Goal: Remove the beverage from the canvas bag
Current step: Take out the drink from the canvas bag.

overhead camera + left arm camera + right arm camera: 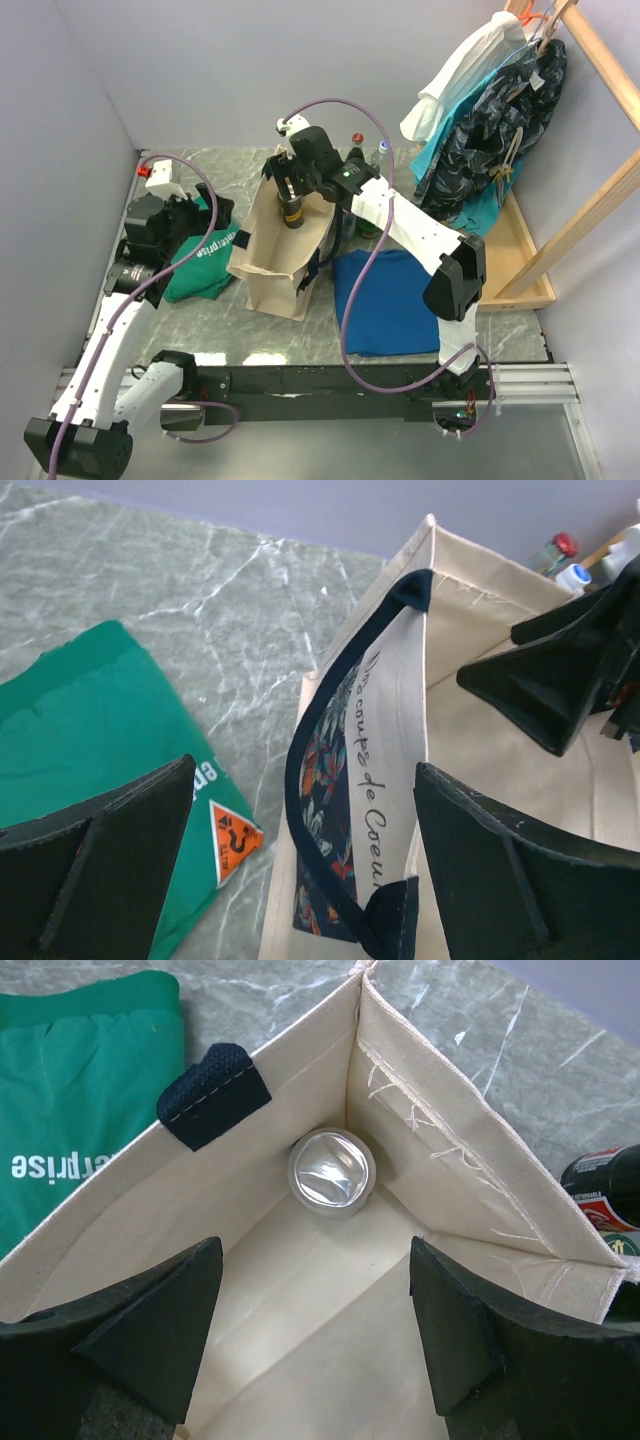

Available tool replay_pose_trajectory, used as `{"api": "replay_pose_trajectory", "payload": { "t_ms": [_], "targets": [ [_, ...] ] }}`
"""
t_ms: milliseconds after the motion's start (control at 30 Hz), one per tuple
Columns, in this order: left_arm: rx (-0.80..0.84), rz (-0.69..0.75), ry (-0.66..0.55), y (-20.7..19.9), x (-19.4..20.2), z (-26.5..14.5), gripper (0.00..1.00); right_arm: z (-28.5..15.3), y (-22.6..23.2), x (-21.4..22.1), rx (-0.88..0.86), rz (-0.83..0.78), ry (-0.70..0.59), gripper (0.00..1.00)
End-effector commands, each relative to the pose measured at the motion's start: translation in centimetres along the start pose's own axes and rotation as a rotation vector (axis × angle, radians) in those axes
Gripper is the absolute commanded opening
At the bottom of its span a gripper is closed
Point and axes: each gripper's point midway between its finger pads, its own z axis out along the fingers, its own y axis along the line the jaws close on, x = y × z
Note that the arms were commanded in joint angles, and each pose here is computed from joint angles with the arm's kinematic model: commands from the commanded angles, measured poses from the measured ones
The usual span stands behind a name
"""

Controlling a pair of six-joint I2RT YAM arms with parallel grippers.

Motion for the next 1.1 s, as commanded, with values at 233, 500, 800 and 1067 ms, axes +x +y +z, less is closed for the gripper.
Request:
{"api": "replay_pose_trajectory", "payload": {
  "t_ms": [233,500,800,1067],
  "targets": [
    [0.210,0.003,-0.010,-3.1,-1.2,0.0,0.96,1.6,0.2,-0.8,0.016,-0.025,0.000,0.81],
    [0.206,-0.010,-0.015,-3.0,-1.1,-0.1,0.96,3.7,-0.4,0.7,0.063,-0.038,0.043,0.83],
    [0.202,-0.026,-0.004,-2.8,-0.5,0.3,0.96,5.4,-0.5,1.9,0.047,-0.025,0.052,0.83],
    [0.207,-0.029,0.001,-2.8,-0.2,0.4,0.96,7.4,-0.7,3.2,0.058,-0.023,0.082,0.83]
  ]
}}
